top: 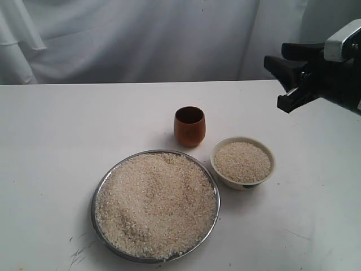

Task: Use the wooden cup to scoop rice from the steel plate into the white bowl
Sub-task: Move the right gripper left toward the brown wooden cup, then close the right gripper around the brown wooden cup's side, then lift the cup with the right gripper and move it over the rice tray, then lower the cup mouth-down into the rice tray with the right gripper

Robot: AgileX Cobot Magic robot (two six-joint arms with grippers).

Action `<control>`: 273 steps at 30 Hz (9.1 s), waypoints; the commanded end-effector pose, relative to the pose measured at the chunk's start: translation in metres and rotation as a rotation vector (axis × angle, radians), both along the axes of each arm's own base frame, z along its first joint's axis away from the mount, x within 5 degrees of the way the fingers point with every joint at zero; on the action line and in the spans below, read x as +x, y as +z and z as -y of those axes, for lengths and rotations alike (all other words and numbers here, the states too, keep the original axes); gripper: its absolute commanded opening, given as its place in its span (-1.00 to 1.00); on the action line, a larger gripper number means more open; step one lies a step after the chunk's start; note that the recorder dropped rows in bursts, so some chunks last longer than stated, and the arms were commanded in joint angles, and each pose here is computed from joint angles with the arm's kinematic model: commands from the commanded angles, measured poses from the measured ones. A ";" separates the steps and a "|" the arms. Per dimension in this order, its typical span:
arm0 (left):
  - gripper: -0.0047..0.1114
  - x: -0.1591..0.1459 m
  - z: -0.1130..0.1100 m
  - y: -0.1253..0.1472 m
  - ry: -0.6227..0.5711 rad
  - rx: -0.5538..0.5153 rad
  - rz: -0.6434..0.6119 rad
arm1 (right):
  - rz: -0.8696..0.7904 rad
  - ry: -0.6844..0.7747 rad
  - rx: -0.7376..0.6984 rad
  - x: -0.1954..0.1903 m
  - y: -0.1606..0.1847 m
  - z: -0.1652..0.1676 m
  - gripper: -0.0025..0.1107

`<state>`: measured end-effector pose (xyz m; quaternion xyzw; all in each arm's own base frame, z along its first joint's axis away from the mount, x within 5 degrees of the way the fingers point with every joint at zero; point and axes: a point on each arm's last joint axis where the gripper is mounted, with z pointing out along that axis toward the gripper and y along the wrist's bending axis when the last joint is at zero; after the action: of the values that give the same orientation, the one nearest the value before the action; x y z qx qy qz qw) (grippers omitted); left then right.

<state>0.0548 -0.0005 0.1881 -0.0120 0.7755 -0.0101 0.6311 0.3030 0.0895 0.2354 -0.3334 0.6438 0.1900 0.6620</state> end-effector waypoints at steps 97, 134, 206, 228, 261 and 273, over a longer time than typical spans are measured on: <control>-0.92 0.000 0.000 -0.001 -0.001 -0.004 0.007 | -0.385 0.395 -0.388 0.111 -0.090 -0.126 -0.96; -0.92 0.000 0.000 -0.001 -0.001 -0.004 0.007 | -0.408 0.485 -0.319 -0.008 -0.004 -0.129 -0.96; -0.92 0.000 0.000 -0.001 -0.001 -0.004 0.007 | -0.081 0.158 -0.715 -0.060 0.003 -0.155 -0.96; -0.92 0.000 0.000 -0.001 -0.001 -0.004 0.007 | 0.523 0.577 -1.434 -0.052 -0.053 -0.212 -0.96; -0.92 0.000 0.000 -0.001 -0.001 -0.004 0.007 | -0.247 0.378 -1.358 -0.083 0.002 -0.195 -0.96; -0.92 0.000 0.000 -0.001 -0.001 -0.004 0.007 | -0.400 0.436 -1.440 -0.063 -0.036 -0.214 -0.96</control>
<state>0.0548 -0.0005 0.1881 -0.0120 0.7755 -0.0101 0.6311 0.2360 0.2977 0.2036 -0.7574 0.6353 -0.1041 0.1093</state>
